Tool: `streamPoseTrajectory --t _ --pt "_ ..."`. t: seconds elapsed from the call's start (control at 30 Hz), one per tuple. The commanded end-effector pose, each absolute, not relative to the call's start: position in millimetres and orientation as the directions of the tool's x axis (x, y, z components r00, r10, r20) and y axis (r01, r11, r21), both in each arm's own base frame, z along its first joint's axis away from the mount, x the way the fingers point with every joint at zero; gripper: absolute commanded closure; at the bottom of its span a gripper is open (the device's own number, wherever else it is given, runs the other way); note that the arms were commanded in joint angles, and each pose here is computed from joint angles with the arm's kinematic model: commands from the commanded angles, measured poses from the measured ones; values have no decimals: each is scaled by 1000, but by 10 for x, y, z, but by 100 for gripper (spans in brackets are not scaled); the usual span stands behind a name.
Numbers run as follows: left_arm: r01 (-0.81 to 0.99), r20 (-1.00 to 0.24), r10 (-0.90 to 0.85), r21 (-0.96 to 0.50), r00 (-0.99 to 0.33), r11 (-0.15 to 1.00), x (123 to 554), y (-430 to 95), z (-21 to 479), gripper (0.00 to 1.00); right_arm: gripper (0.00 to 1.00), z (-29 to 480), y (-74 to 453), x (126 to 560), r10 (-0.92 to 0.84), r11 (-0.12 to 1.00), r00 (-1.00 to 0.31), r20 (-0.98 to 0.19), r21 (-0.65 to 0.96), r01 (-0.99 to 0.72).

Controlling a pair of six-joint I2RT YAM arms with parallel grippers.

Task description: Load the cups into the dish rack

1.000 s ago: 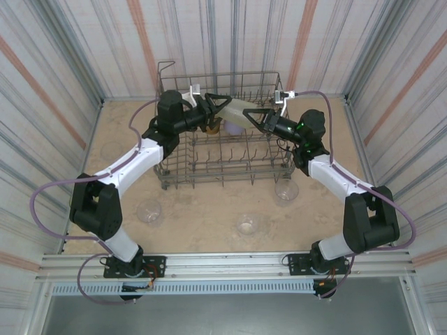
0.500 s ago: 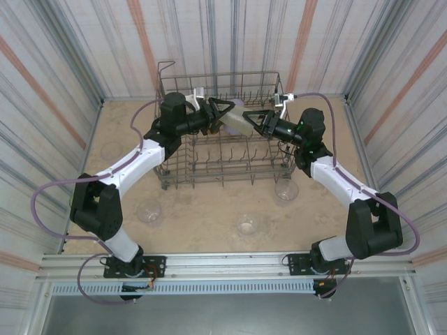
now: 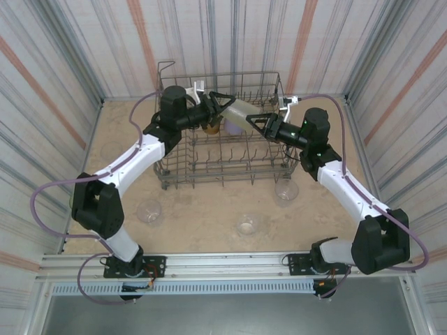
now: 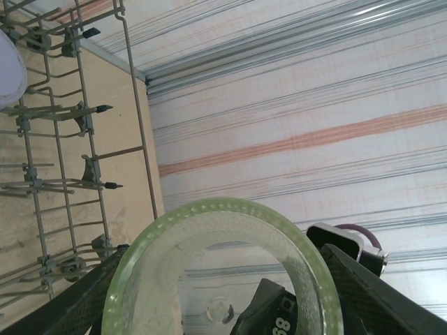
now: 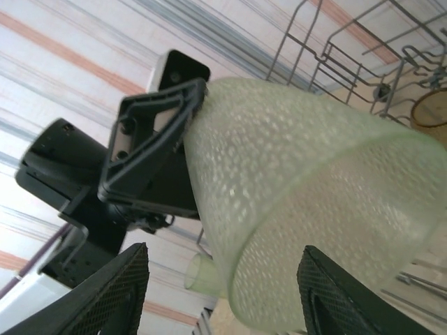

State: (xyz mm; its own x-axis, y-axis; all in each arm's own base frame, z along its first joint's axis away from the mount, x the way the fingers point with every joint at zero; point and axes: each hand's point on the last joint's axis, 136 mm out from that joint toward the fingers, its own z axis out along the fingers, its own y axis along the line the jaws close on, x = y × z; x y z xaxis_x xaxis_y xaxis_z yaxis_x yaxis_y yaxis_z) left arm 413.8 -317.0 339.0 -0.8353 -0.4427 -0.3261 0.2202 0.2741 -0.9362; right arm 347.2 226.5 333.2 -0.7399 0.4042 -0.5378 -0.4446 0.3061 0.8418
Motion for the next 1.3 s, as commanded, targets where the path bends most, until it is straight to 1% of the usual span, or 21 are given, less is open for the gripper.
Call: streamPoseTrajectory --t 0.0,0.03,0.07,0.1,0.13,0.2,0.23,0.27,0.5,0.67,0.73,0.9,1.1,1.27 --pt "299 -410 -438 -905 -800 302 4211 -3169 3662 100 35 3403 2144 3436 405 364 -711 -575 815 -452" --pt "308 -426 -432 -897 -795 316 4224 -3172 3701 100 32 3399 2117 3419 406 372 -710 -575 814 -446" --pt "318 -437 -428 -892 -791 322 4232 -3179 3744 100 32 3401 2093 3401 406 380 -707 -579 811 -446" --pt "327 -449 -430 -886 -783 329 4249 -3175 3787 100 28 3400 2063 3382 407 390 -703 -583 807 -443" --pt "336 -460 -432 -881 -776 335 4261 -3175 3822 100 22 3406 2027 3362 409 404 -698 -588 803 -439" --pt "346 -477 -435 -871 -764 349 4299 -3169 3868 100 14 3414 1960 3327 413 429 -685 -600 792 -434" --pt "350 -485 -434 -866 -759 356 4315 -3176 3886 100 5 3418 1921 3304 416 442 -679 -605 787 -430" --pt "355 -492 -436 -863 -754 360 4331 -3184 3908 100 1 3417 1890 3285 418 451 -675 -608 784 -426" --pt "408 -562 -402 -817 -723 408 4402 -3368 4046 100 1 3430 1634 3177 455 486 -638 -621 774 -406" --pt "430 -600 -379 -786 -705 445 4461 -3500 4053 100 1 3409 1514 3115 462 504 -629 -625 769 -393" --pt "431 -607 -369 -778 -704 456 4488 -3549 4024 100 1 3456 1482 3048 460 510 -613 -642 757 -409" --pt "416 -601 -371 -779 -708 469 4586 -3629 3916 100 1 3363 1385 2995 464 548 -605 -647 746 -378" --pt "416 -638 -352 -739 -685 531 4704 -3734 3818 100 1 3261 1232 2951 479 591 -589 -650 735 -332" --pt "414 -667 -333 -703 -667 579 4833 -3860 3704 100 1 3150 1001 2924 513 646 -547 -661 717 -262"
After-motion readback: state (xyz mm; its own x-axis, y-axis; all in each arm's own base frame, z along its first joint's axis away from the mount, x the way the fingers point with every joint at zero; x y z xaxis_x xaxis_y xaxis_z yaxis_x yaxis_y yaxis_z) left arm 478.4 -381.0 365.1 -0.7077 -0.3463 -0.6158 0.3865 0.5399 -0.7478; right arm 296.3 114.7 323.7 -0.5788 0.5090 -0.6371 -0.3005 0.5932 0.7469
